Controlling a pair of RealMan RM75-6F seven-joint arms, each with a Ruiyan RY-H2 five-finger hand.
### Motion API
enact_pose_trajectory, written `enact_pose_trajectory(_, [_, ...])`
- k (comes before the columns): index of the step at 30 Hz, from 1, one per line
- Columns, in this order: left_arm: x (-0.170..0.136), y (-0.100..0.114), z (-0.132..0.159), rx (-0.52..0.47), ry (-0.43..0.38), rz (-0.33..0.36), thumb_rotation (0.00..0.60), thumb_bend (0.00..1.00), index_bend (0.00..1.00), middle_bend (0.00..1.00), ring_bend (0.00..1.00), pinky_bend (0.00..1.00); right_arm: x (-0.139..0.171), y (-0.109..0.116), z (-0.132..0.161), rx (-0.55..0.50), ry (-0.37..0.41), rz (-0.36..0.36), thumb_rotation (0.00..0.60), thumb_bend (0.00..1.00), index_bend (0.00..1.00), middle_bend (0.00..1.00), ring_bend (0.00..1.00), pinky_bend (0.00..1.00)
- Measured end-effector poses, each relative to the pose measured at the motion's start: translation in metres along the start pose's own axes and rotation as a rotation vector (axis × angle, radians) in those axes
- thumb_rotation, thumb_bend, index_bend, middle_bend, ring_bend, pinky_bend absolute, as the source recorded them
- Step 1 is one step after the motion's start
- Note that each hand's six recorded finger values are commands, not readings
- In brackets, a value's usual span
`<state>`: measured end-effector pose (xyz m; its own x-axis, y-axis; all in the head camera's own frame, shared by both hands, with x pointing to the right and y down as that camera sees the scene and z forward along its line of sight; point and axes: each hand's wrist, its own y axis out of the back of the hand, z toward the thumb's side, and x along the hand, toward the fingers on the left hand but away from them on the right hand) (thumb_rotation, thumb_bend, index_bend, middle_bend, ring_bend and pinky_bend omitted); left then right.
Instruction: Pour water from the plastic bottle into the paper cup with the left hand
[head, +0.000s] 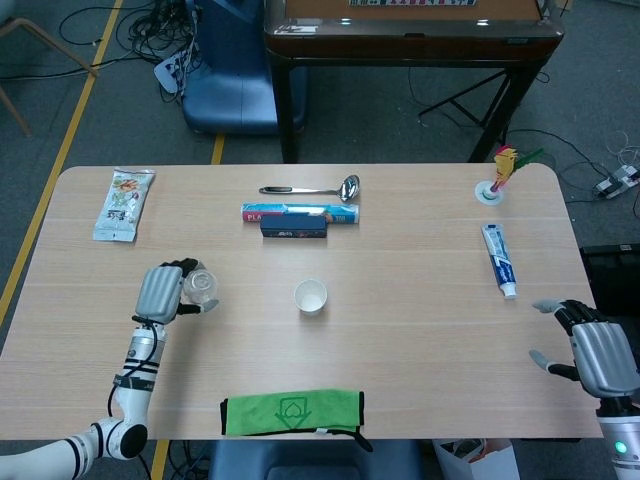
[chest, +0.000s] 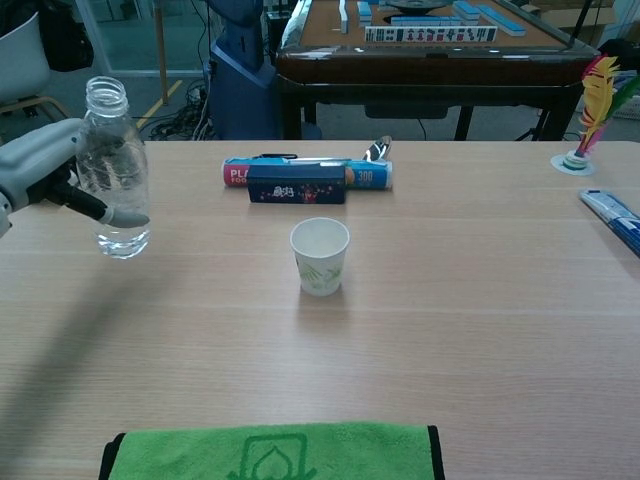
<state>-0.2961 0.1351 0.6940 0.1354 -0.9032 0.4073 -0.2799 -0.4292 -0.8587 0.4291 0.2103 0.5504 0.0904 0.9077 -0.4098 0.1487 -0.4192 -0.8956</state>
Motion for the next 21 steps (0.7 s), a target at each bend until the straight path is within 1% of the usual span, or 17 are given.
enact_pose_trajectory(4, [-0.001, 0.003, 0.012, 0.126, -0.029, -0.005, 0.6, 0.01, 0.63, 0.58, 0.49, 0.47, 0.001, 0.001, 0.001, -0.003, 0.003, -0.001, 0.6, 0.05, 0.32, 0.37, 0.29, 0.41])
enact_pose_trajectory(7, [0.0, 0.002, 0.019, 0.208, -0.03, -0.015, 0.6, 0.01, 0.63, 0.58, 0.49, 0.47, 0.001, 0.001, 0.0, -0.006, 0.002, -0.001, 0.6, 0.05, 0.32, 0.37, 0.29, 0.41])
enact_pose_trajectory(16, [0.006, -0.008, 0.03, 0.415, 0.023, -0.067, 0.6, 0.01, 0.63, 0.58, 0.49, 0.48, 0.0, 0.001, -0.003, -0.014, -0.006, 0.004, 0.6, 0.05, 0.32, 0.37, 0.29, 0.41])
enact_pose_trajectory(21, [0.009, -0.015, 0.036, 0.491, 0.059, -0.088, 0.6, 0.01, 0.63, 0.58, 0.49, 0.5, -0.001, 0.001, -0.005, -0.019, -0.012, 0.008, 0.6, 0.05, 0.32, 0.37, 0.29, 0.41])
